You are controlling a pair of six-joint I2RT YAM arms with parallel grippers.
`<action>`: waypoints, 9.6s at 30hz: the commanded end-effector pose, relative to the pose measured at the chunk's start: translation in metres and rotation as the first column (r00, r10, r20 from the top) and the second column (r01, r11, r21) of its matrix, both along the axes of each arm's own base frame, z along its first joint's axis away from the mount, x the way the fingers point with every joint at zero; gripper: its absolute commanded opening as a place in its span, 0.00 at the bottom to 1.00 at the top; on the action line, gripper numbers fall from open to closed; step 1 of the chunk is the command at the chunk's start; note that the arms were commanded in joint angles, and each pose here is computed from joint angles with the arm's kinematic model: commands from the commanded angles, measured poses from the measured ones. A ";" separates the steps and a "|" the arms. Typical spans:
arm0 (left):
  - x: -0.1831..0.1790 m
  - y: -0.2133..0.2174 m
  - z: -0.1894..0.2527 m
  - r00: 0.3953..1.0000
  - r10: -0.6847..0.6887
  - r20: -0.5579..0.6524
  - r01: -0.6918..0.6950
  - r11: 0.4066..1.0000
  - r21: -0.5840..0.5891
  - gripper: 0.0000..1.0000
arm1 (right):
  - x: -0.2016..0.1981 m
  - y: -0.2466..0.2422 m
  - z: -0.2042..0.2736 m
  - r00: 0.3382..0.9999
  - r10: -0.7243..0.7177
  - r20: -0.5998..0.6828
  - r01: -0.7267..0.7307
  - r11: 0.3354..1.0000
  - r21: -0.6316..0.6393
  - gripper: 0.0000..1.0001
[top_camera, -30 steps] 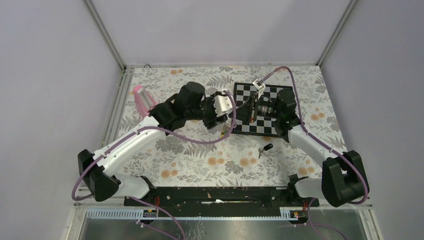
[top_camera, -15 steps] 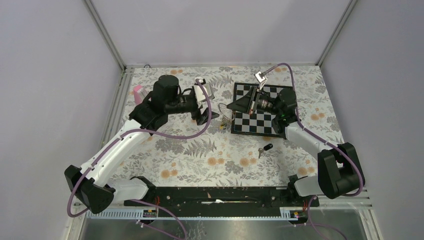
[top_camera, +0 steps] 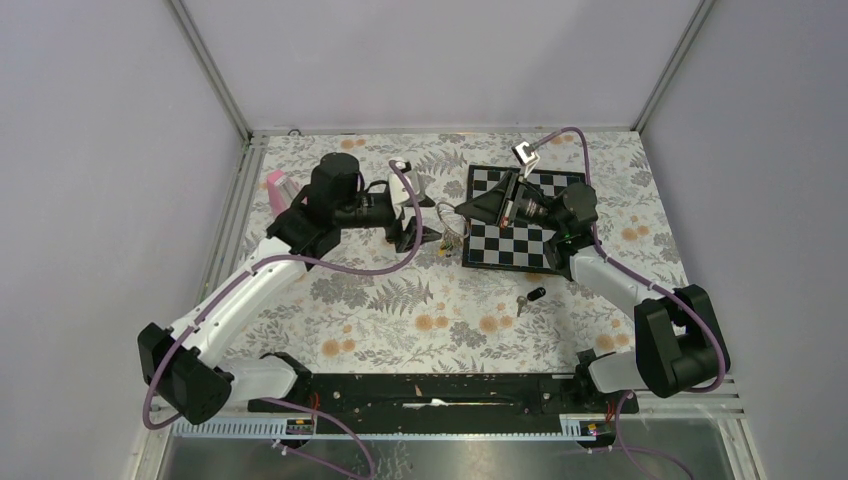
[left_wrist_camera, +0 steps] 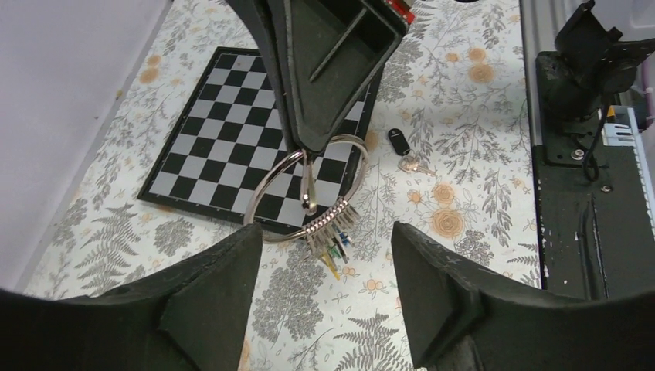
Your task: Put the keys on the keyring
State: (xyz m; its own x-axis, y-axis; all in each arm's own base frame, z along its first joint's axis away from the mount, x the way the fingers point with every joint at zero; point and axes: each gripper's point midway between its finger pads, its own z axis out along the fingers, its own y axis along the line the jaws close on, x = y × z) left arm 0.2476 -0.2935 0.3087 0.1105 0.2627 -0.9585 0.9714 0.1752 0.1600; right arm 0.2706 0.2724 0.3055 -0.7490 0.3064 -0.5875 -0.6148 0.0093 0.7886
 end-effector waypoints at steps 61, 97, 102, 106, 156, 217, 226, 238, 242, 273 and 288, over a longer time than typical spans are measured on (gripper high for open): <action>-0.004 -0.013 0.019 0.985 -0.081 -0.155 0.069 0.994 -0.083 0.00 | -0.011 -0.019 -0.012 0.955 -0.033 0.296 0.094 0.976 -0.194 0.40; -0.041 -0.024 -0.022 0.977 -0.090 -0.192 0.133 0.965 0.228 0.00 | -0.052 -0.046 -0.035 0.776 0.299 0.555 0.020 0.868 -0.497 0.81; -0.044 -0.025 -0.022 0.974 -0.089 -0.209 0.133 0.969 0.207 0.00 | -0.051 -0.048 -0.039 0.760 0.291 0.581 0.050 0.866 -0.498 0.82; -0.043 -0.023 -0.028 0.976 -0.083 -0.203 0.128 0.967 0.220 0.00 | -0.048 -0.048 -0.040 0.752 0.277 0.598 0.070 0.868 -0.492 0.83; -0.064 -0.057 -0.024 0.898 -0.199 -0.392 0.268 0.955 0.128 0.00 | -0.067 -0.033 -0.021 0.721 0.310 0.620 -0.031 0.908 -0.418 0.66; -0.032 -0.034 0.018 0.944 -0.190 -0.271 0.184 0.982 -0.048 0.58 | -0.060 -0.008 -0.015 0.759 0.294 0.581 -0.060 0.920 -0.388 0.00; -0.008 -0.008 0.067 0.906 -0.184 -0.382 0.063 0.949 -0.307 0.64 | -0.029 0.000 0.047 0.880 0.121 0.460 -0.047 0.985 -0.169 0.00; -0.016 -0.011 0.078 0.868 -0.292 -0.401 0.071 0.873 -0.483 0.50 | -0.014 -0.015 0.063 0.926 -0.019 0.376 0.034 0.999 -0.033 0.00; -0.014 -0.012 0.082 0.870 -0.303 -0.388 0.071 0.858 -0.509 0.48 | -0.015 -0.015 0.062 0.929 -0.020 0.370 0.032 0.999 -0.026 0.00; 0.001 -0.037 0.079 0.817 -0.323 -0.478 0.011 0.837 -0.547 0.35 | -0.011 -0.018 0.056 0.937 -0.046 0.346 0.053 0.999 -0.010 0.00; 0.003 -0.041 0.082 0.808 -0.338 -0.483 0.012 0.829 -0.560 0.31 | -0.009 -0.019 0.052 0.940 -0.053 0.336 0.062 0.998 -0.015 0.00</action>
